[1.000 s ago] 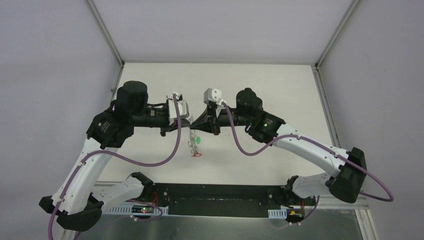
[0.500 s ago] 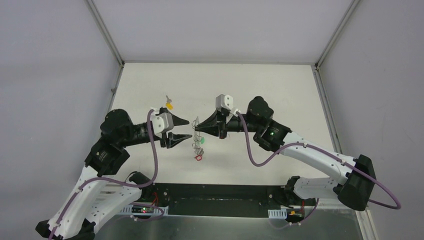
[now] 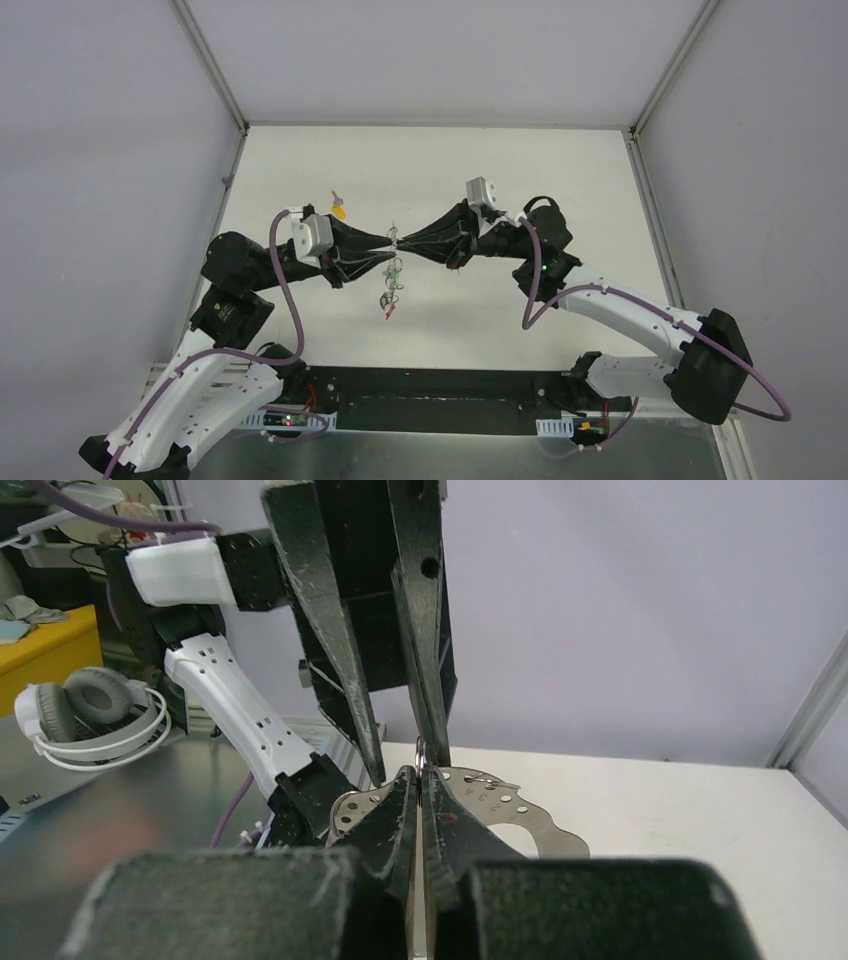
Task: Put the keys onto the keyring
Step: Adjust the keyring.
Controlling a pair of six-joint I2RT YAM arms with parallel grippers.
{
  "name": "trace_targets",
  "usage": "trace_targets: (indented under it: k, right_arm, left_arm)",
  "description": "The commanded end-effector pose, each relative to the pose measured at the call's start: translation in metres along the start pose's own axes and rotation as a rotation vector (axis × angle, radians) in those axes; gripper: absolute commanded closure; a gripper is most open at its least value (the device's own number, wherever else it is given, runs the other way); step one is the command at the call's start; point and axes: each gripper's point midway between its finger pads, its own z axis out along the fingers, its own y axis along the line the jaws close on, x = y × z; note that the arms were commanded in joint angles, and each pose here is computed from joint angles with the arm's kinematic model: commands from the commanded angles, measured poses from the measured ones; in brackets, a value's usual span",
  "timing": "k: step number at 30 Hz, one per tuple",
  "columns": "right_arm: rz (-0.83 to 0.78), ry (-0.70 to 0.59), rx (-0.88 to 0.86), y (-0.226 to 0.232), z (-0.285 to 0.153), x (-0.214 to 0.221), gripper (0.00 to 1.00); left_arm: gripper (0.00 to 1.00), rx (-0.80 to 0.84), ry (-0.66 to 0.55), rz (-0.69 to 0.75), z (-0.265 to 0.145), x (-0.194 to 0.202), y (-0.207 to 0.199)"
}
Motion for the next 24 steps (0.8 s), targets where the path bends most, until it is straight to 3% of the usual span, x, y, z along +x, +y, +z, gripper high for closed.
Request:
trace_targets:
  k: [1, 10, 24]
  right_arm:
    - [-0.067, -0.123, -0.066, 0.013, 0.001, -0.037, 1.0]
    - [-0.055, -0.116, -0.086, 0.015, 0.002, -0.037, 1.0]
    - [-0.027, -0.1, -0.07, 0.01, 0.004, -0.031, 1.0]
  left_arm:
    - [0.76, 0.082, -0.076, 0.017, 0.006, -0.018, -0.012]
    - [0.81, 0.043, -0.102, 0.031, 0.008, -0.025, -0.004]
    - [0.82, 0.13, -0.079, 0.017, 0.018, -0.028, -0.008]
